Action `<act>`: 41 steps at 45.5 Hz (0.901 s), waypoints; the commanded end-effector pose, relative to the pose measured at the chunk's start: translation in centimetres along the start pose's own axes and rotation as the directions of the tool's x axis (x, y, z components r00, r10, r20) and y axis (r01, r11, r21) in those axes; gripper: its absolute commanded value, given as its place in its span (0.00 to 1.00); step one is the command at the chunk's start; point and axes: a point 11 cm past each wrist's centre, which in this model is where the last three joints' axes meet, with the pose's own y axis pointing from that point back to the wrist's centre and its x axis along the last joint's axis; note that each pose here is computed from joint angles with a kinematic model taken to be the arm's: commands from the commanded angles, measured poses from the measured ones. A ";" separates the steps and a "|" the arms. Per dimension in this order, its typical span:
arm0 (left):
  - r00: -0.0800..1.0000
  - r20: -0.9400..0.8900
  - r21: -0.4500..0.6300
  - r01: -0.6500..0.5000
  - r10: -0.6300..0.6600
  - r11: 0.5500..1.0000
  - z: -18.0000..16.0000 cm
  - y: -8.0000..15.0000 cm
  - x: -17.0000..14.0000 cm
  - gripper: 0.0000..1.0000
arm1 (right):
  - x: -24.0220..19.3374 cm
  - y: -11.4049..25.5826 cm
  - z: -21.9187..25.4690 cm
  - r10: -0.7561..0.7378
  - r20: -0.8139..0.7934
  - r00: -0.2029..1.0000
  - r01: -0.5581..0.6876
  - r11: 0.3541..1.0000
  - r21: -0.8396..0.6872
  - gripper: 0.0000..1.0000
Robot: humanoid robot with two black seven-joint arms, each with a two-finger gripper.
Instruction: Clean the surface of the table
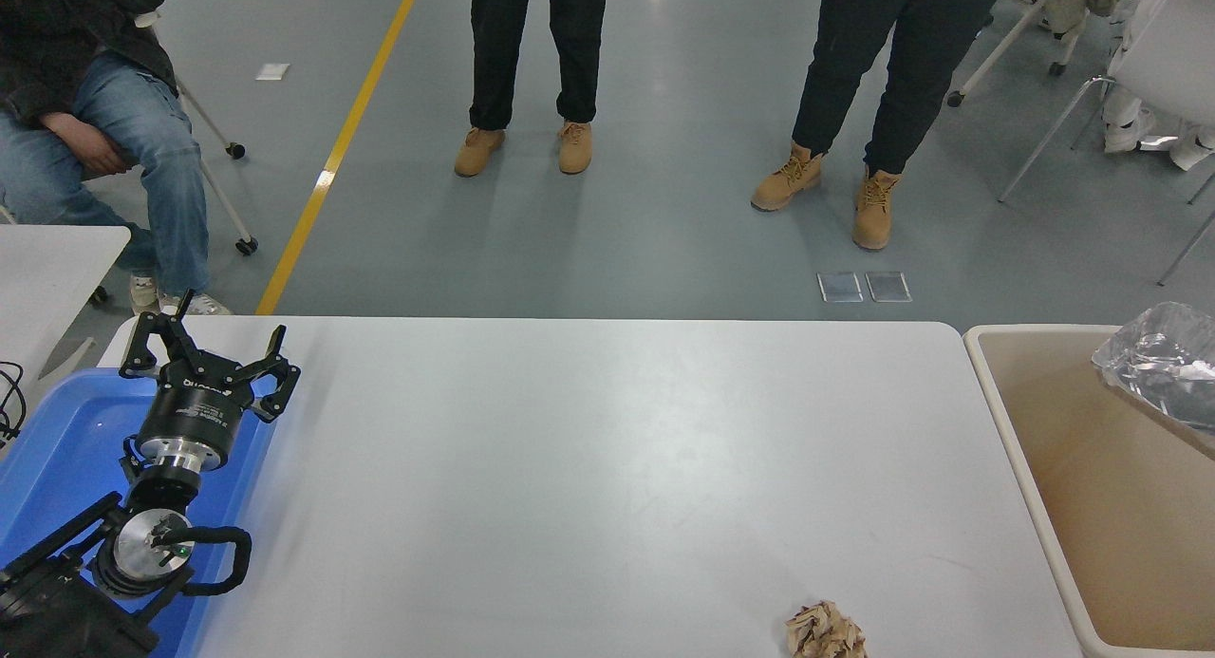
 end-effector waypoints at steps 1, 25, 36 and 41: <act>1.000 0.000 -0.001 0.000 0.000 1.000 0.0 0.0 0.0 0.99 | -1.3 -0.3 0.5 -0.004 0.026 1.000 0.004 1.000 -0.024 0.00; 1.000 0.000 0.000 0.000 0.000 1.000 0.0 0.0 0.0 0.99 | -2.7 -0.5 1.5 -0.015 0.037 0.999 0.016 0.999 -0.034 0.00; 1.000 0.001 0.001 0.000 0.000 1.000 0.0 0.0 0.0 0.99 | -3.0 -0.5 1.8 -0.007 0.073 0.997 0.009 0.999 -0.032 0.00; 1.000 0.001 0.001 0.000 0.000 1.000 0.0 0.0 0.0 0.99 | -3.5 -0.5 2.6 -0.005 0.083 0.997 0.009 0.999 -0.046 0.00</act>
